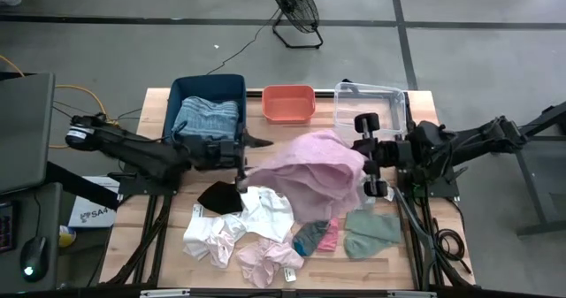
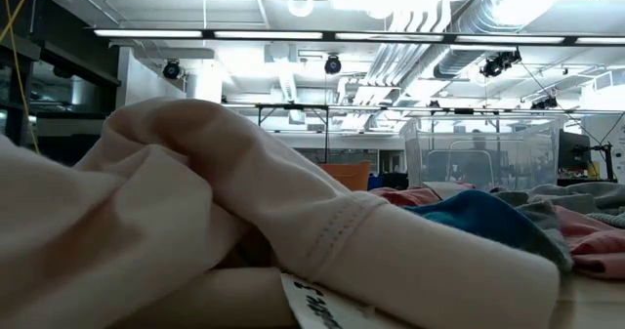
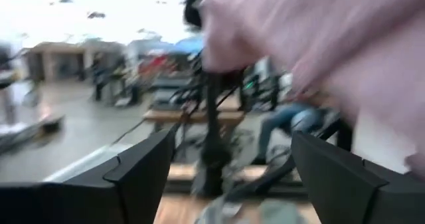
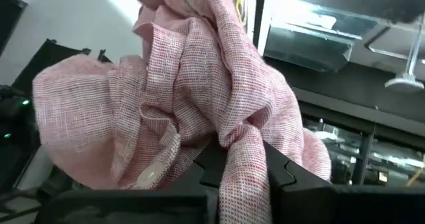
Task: Pick & Place Cloths
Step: Put the pink shirt into the blue laundry organizer
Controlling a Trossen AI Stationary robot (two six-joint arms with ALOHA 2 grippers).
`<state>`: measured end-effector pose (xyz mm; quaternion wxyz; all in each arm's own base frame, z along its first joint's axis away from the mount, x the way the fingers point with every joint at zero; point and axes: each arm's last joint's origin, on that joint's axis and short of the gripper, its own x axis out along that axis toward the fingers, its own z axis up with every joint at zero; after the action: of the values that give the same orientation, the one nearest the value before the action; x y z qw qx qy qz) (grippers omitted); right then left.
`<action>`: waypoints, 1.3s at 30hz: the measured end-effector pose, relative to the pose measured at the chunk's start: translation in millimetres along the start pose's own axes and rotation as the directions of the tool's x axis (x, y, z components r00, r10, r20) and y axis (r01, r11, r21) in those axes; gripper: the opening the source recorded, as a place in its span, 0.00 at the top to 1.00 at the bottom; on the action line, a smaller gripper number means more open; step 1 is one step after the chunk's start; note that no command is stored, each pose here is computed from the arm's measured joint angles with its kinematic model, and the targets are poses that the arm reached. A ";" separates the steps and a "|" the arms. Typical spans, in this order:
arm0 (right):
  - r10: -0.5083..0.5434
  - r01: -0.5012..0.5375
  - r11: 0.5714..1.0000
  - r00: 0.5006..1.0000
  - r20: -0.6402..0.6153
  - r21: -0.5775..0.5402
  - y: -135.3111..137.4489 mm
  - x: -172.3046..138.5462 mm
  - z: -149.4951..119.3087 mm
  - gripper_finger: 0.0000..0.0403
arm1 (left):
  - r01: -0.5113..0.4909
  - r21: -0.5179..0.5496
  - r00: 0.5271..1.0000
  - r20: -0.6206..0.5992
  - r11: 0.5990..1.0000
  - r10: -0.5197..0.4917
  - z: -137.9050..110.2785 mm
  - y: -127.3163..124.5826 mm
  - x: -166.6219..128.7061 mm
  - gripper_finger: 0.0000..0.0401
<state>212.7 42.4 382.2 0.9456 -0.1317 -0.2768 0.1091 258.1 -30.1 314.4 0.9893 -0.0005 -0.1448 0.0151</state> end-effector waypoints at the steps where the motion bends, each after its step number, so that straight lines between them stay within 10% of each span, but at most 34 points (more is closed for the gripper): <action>1: -0.003 0.003 1.000 1.000 -0.008 0.013 -1.6 0.6 -2.5 0.92 | 0.028 0.003 0.999 0.018 1.000 -0.028 -0.9 1.4 3.8 0.24; 15: -0.042 0.084 0.977 0.977 -0.208 0.197 -13.6 17.5 -69.3 0.92 | 0.167 0.048 0.984 0.062 0.985 -0.170 -1.9 -0.9 47.7 0.24; 39: 0.157 -0.006 0.901 0.937 -0.312 0.434 12.3 4.1 -49.3 0.92 | 0.174 0.049 0.983 0.055 0.984 -0.176 -2.5 -1.1 48.0 0.24</action>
<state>241.7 45.9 340.4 0.9791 0.0499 -0.0735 0.1828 304.8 -29.8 325.7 0.9819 0.0343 -0.1732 -0.0688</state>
